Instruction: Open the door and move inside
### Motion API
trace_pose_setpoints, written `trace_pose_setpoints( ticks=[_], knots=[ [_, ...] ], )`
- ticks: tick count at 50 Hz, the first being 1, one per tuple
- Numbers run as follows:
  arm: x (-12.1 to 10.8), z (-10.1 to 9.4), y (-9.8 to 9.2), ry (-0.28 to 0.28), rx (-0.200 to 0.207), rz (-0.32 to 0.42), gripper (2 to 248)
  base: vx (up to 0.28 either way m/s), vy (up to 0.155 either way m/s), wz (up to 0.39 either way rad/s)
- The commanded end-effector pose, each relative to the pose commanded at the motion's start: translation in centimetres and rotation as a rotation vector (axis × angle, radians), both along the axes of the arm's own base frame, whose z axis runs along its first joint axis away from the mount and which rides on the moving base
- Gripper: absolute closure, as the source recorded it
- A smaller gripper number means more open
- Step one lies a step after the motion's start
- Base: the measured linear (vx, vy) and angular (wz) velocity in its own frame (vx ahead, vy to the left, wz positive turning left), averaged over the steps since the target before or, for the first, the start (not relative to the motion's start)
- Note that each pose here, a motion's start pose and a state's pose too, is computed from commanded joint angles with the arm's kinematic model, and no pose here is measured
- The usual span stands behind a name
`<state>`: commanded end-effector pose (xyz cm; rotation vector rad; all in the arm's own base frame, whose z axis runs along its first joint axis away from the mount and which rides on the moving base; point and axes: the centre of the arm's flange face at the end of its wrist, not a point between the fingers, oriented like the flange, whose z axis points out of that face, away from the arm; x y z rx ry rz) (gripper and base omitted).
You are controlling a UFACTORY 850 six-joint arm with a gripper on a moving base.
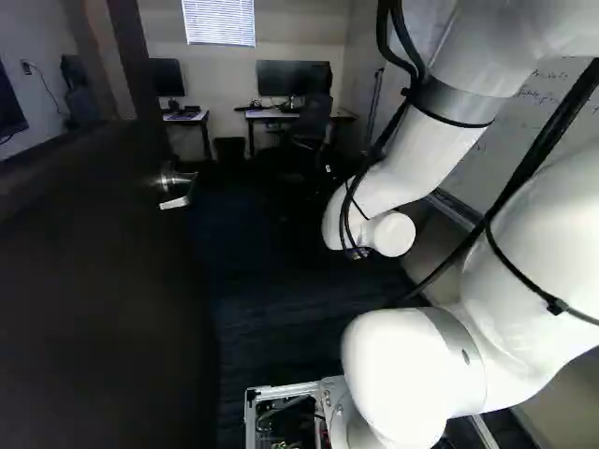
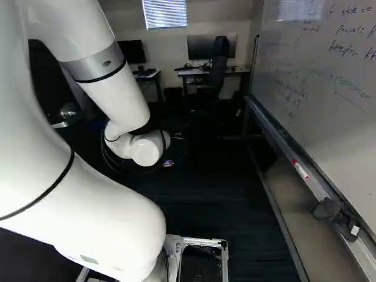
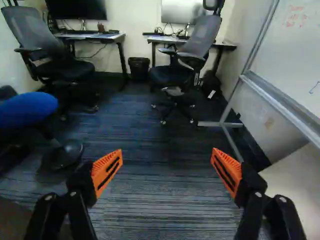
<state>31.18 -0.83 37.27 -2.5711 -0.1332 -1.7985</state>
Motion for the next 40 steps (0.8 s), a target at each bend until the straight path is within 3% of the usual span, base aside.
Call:
trace_pose_setpoints(
  ticks=[40],
  knots=[
    [0.0, 0.0, 0.0, 0.0, 0.0, 0.0, 3, 0.232, 0.003, -0.019]
  ],
)
